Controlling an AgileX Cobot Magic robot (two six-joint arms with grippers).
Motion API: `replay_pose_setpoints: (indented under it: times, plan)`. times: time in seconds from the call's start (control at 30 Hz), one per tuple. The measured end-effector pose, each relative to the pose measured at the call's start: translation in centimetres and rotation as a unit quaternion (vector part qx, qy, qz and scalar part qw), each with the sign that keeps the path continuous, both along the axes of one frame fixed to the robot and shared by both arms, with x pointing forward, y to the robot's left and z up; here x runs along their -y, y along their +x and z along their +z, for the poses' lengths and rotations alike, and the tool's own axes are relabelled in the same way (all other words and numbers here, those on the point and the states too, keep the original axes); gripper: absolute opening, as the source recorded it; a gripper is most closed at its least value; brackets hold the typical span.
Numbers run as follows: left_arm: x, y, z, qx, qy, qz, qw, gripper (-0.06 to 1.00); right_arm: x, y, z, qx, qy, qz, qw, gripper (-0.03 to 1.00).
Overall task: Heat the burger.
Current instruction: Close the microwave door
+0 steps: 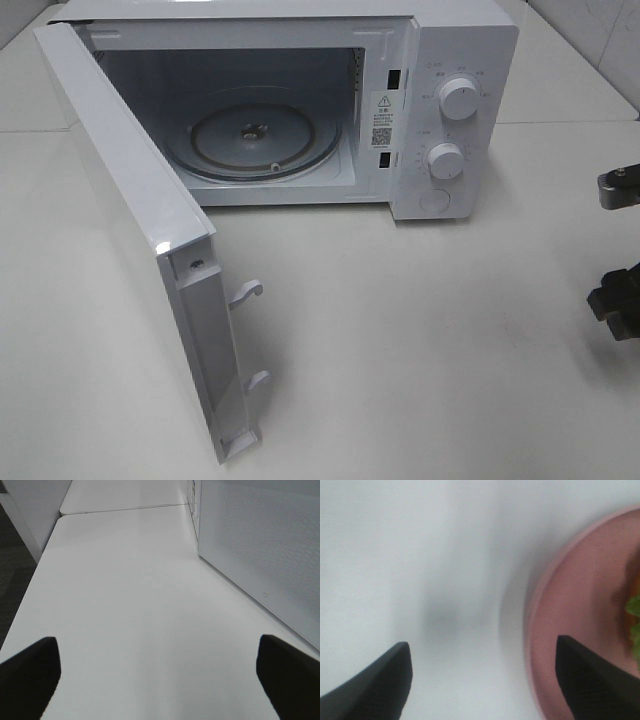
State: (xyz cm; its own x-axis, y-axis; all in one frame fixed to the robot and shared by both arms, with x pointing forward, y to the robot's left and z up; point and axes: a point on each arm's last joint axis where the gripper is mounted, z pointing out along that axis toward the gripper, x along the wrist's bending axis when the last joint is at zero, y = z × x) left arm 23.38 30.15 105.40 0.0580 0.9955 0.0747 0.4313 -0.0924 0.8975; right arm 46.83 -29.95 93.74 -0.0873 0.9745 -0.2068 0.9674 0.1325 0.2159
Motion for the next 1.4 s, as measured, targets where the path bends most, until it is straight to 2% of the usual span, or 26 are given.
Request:
replay_pose_setpoints:
  times: [0.1, 0.17, 0.3, 0.33, 0.47, 0.63, 0.73, 0.8, 0.83, 0.9, 1.13, 1.17, 1.23, 1.27, 1.3, 1.33, 1.4]
  plan:
    - [0.0, 0.0, 0.0, 0.000, 0.000, 0.000, 1.000, 0.99, -0.3, -0.2, 0.3, -0.003, 0.013, 0.010, 1.000, 0.77]
    - [0.0, 0.0, 0.0, 0.000, 0.000, 0.000, 1.000, 0.99, -1.4, -1.0, 1.7, -0.002, 0.072, 0.052, 0.996, 0.75]
    - [0.0, 0.0, 0.0, 0.000, 0.000, 0.000, 1.000, 0.99, -1.8, -1.5, 3.0, 0.024, 0.107, 0.041, 0.993, 0.75]
    - [0.0, 0.0, 0.0, 0.000, 0.000, 0.000, 1.000, 0.99, -1.6, -1.7, 3.8, 0.043, 0.116, 0.021, 0.992, 0.75]
    - [0.0, 0.0, 0.0, 0.000, 0.000, 0.000, 1.000, 0.99, -1.0, -2.2, 4.9, 0.069, 0.107, -0.004, 0.992, 0.78]
    - [0.0, 0.0, 0.0, 0.000, 0.000, 0.000, 1.000, 0.99, 0.5, -4.3, 6.7, 0.074, 0.044, -0.057, 0.995, 0.80]
    - [0.0, 0.0, 0.0, 0.000, 0.000, 0.000, 1.000, 0.99, 0.7, -5.2, 7.4, 0.073, 0.035, -0.066, 0.995, 0.80]
    - [0.0, 0.0, 0.0, 0.000, 0.000, 0.000, 1.000, 0.99, 0.7, -6.7, 9.0, 0.110, 0.045, -0.068, 0.991, 0.80]
    - [0.0, 0.0, 0.0, 0.000, 0.000, 0.000, 1.000, 0.99, 0.7, -6.7, 9.0, 0.110, 0.045, -0.068, 0.991, 0.80]
    - [0.0, 0.0, 0.0, 0.000, 0.000, 0.000, 1.000, 0.99, 0.6, -8.6, 10.7, 0.151, 0.058, -0.065, 0.985, 0.80]
    - [0.0, 0.0, 0.0, 0.000, 0.000, 0.000, 1.000, 0.99, 0.8, -13.3, 13.1, 0.223, 0.066, -0.064, 0.970, 0.79]
    - [0.0, 0.0, 0.0, 0.000, 0.000, 0.000, 1.000, 0.99, 0.9, -15.1, 13.8, 0.256, 0.069, -0.064, 0.962, 0.78]
    - [0.0, 0.0, 0.0, 0.000, 0.000, 0.000, 1.000, 0.99, 1.0, -15.8, 14.0, 0.271, 0.071, -0.063, 0.958, 0.77]
    - [0.0, 0.0, 0.0, 0.000, 0.000, 0.000, 1.000, 0.99, 1.0, -17.4, 14.5, 0.304, 0.074, -0.062, 0.948, 0.77]
    - [0.0, 0.0, 0.0, 0.000, 0.000, 0.000, 1.000, 0.99, 1.0, -17.4, 14.5, 0.304, 0.074, -0.062, 0.948, 0.77]
    - [0.0, 0.0, 0.0, 0.000, 0.000, 0.000, 1.000, 0.99, 1.1, -19.0, 14.7, 0.334, 0.078, -0.062, 0.937, 0.76]
    - [0.0, 0.0, 0.0, 0.000, 0.000, 0.000, 1.000, 0.99, 1.1, -19.6, 14.8, 0.346, 0.079, -0.061, 0.933, 0.76]
